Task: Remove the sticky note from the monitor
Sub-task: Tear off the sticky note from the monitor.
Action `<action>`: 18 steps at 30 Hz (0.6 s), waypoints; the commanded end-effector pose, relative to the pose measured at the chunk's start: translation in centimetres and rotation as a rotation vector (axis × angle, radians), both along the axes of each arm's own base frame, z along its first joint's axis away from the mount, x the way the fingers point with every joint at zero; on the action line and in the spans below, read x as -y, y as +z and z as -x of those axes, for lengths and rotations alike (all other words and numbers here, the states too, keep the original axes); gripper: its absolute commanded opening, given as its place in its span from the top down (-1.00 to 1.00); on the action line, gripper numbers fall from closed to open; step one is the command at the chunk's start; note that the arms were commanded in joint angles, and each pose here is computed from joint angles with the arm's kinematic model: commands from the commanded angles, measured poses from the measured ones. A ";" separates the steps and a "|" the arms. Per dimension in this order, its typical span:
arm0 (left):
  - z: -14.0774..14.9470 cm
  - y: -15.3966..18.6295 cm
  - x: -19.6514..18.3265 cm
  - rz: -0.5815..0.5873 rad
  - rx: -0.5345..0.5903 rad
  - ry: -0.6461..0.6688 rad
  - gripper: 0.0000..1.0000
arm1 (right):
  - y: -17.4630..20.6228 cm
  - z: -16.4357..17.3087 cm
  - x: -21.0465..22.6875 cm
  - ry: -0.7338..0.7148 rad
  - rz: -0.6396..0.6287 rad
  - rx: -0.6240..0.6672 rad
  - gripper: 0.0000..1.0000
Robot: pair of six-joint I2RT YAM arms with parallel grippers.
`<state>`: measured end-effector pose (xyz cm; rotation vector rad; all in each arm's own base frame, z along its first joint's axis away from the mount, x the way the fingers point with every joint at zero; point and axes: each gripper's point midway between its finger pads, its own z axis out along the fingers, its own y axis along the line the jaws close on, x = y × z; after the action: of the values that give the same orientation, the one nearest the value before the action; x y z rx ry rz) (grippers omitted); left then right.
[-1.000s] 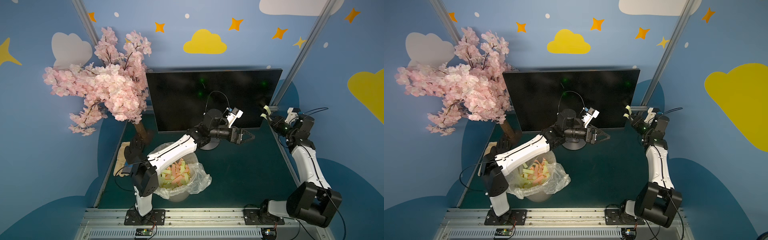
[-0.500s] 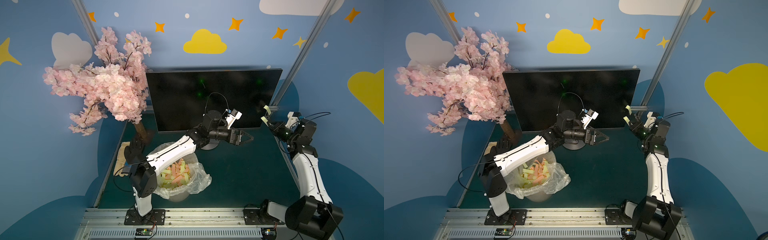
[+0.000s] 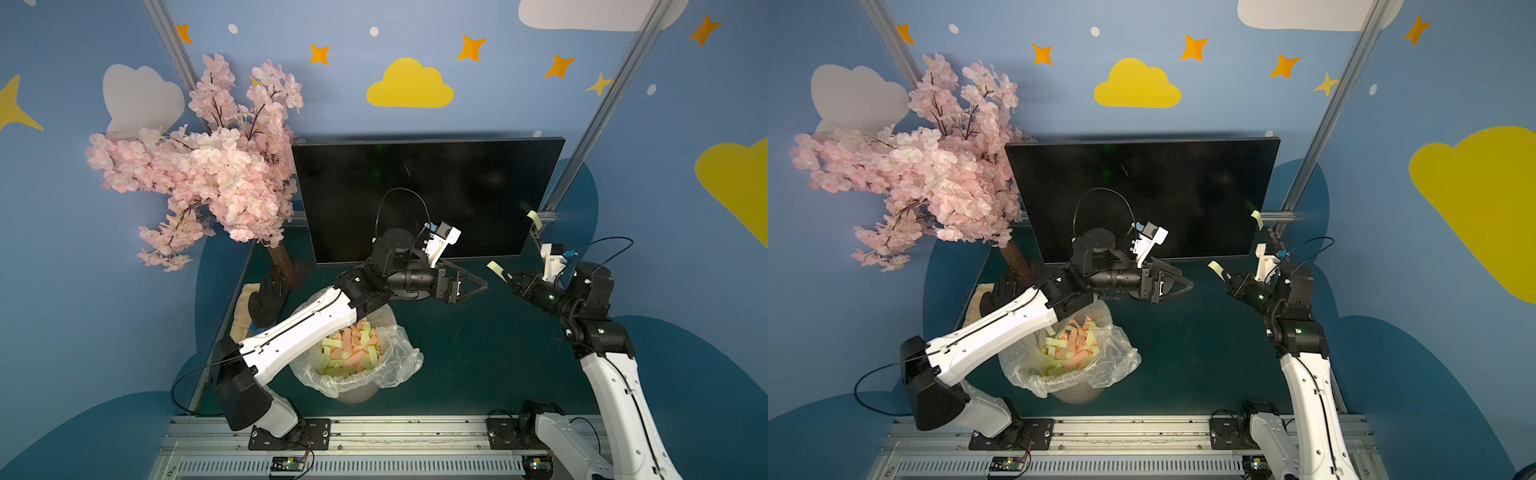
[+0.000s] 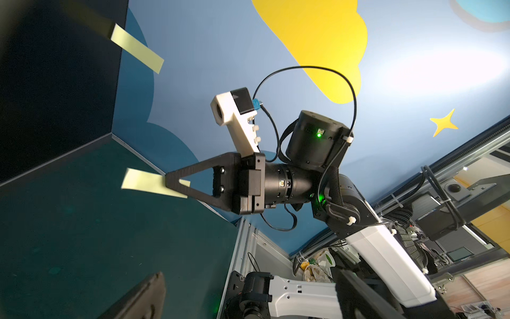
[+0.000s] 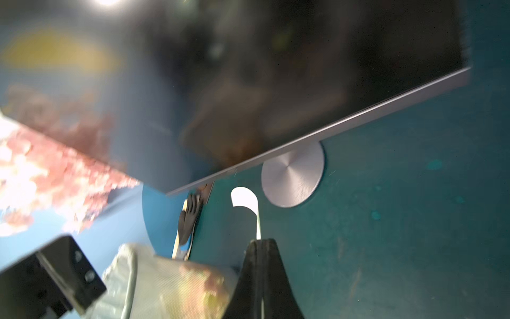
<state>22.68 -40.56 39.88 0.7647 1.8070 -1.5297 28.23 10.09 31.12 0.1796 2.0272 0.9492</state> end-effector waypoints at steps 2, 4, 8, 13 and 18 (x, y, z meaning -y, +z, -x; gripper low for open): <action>0.3 -0.4 -3.1 -0.064 0.052 0.102 -1.00 | 0.9 1.5 -1.6 0.039 0.062 0.029 1.00; 0.5 -0.4 -4.8 -0.080 0.063 0.150 -1.00 | 2.0 2.0 -2.6 0.073 0.082 0.052 1.00; -0.1 -0.7 -8.8 -0.112 0.056 0.278 -1.00 | 4.2 3.0 -5.5 0.173 0.119 0.098 1.00; -1.3 -0.8 -13.4 -0.119 0.009 0.421 -1.00 | 6.3 3.8 -10.0 0.303 0.163 0.155 1.00; -2.3 -0.6 -16.8 -0.100 -0.041 0.513 -1.00 | 7.3 5.2 -16.1 0.471 0.240 0.206 1.00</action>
<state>24.62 -25.19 40.08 0.3488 1.8883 -1.1483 23.15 24.51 38.34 -0.4373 2.0085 1.0158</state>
